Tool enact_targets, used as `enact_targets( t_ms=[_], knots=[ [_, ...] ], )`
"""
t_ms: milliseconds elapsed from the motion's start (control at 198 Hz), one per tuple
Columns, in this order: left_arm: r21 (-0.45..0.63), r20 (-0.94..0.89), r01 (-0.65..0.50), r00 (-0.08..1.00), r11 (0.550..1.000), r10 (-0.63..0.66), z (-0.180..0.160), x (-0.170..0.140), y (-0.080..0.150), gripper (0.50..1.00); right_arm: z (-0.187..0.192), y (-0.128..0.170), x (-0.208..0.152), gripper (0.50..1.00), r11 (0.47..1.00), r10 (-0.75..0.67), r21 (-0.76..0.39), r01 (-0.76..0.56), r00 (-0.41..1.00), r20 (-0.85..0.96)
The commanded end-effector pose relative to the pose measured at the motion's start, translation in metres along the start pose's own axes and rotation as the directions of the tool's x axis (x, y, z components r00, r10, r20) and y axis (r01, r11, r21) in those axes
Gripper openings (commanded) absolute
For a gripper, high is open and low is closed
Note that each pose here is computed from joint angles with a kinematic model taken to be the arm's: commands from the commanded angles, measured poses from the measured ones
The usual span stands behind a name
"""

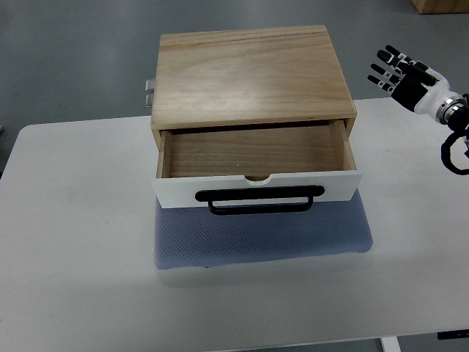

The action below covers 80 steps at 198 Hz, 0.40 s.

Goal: Open wood drawer with right hand

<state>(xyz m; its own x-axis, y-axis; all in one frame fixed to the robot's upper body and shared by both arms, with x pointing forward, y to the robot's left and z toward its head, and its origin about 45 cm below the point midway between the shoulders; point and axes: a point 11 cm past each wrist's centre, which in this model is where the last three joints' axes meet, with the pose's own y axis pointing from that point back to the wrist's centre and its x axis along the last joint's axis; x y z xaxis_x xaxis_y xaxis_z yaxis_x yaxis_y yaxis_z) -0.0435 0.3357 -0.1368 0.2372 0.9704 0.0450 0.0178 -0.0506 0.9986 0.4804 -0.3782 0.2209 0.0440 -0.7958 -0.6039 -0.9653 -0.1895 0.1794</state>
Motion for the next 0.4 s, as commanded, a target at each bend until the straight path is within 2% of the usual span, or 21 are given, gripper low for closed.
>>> enact_targets(
  t_ms=[0, 398],
  knots=[
    [-0.002, 0.0, 0.0, 1.0, 1.0, 0.0, 0.001, 0.0, 0.0, 1.0, 0.008, 0.002, 0.003, 0.952, 1.0, 0.0, -0.01, 0.0, 1.0, 0.012],
    [0.001, 0.0, 0.0, 1.0, 1.0, 0.0, 0.0, 0.0, 0.0, 1.0, 0.02, 0.002, 0.001, 0.954, 0.999, -0.018, -0.026, 0.018, 1.0, 0.016]
  ],
)
